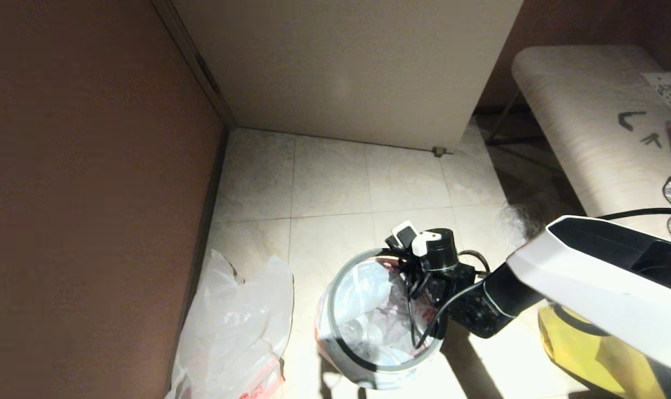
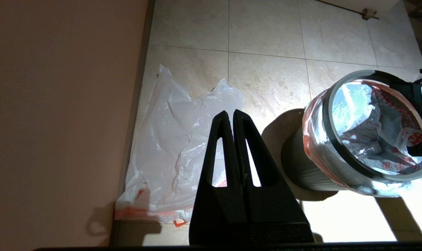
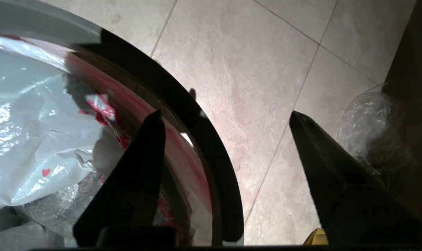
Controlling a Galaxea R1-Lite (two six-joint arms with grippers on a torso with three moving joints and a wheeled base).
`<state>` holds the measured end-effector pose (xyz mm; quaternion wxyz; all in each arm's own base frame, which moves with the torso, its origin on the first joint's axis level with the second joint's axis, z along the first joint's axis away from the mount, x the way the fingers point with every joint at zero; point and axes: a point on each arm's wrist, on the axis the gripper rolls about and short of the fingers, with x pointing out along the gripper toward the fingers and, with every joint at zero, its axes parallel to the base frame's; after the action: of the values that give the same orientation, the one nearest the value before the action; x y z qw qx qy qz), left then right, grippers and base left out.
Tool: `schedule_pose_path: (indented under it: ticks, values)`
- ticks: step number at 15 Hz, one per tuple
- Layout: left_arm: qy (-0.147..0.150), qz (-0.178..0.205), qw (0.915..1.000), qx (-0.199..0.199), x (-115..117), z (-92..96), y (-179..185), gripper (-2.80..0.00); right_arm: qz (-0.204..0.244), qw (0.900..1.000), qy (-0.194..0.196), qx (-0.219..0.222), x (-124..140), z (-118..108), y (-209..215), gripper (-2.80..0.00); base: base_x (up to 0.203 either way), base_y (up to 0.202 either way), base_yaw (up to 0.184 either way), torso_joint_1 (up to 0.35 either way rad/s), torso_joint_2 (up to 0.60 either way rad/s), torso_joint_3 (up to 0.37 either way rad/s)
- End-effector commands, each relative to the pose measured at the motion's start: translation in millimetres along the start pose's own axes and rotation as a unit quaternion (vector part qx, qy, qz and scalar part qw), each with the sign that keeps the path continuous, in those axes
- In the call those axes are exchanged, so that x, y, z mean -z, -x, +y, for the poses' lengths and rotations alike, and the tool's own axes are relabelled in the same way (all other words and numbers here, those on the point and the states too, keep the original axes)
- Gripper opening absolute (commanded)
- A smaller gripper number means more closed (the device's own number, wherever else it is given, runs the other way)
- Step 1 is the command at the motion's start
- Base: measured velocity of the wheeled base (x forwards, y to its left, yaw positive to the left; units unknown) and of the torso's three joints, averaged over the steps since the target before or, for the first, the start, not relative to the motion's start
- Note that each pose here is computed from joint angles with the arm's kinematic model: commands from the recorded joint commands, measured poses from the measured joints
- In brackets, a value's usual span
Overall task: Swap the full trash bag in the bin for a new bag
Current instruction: Place the trash can ring on the floor
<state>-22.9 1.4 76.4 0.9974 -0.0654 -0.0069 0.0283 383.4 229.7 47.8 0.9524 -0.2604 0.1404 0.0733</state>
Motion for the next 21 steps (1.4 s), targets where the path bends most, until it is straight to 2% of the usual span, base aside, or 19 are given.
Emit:
schedule_pose_path:
  ticks: [1, 8, 15, 16, 21]
  values:
    - [0.001, 0.0, 1.0, 0.0, 0.0, 0.0, -0.1, -2.8, 0.005, 1.0, 0.003, 0.0, 4.9, 2.5, -3.0, 0.0, 0.0, 0.0, 0.0, 0.0, 0.0, 0.0]
    - [0.001, 0.0, 1.0, 0.0, 0.0, 0.0, -0.1, -2.8, -0.012, 1.0, -0.013, 0.012, 3.6, -14.4, -29.9, 0.0, 0.0, 0.0, 0.0, 0.0, 0.0, 0.0]
    - [0.001, 0.0, 1.0, 0.0, 0.0, 0.0, -0.1, -2.8, -0.002, 1.0, -0.007, 0.009, 13.3, -11.5, -36.9, 0.0, 0.0, 0.0, 0.0, 0.0, 0.0, 0.0]
    - [0.001, 0.0, 1.0, 0.0, 0.0, 0.0, -0.1, -2.8, -0.003, 1.0, -0.001, 0.008, 13.4, -12.1, -37.2, -2.8, 0.0, 0.0, 0.0, 0.0, 0.0, 0.0]
    - [0.001, 0.0, 1.0, 0.0, 0.0, 0.0, -0.1, -2.8, -0.005, 1.0, -0.003, 0.008, 11.7, -13.6, -36.7, -2.8, 0.0, 0.0, 0.0, 0.0, 0.0, 0.0]
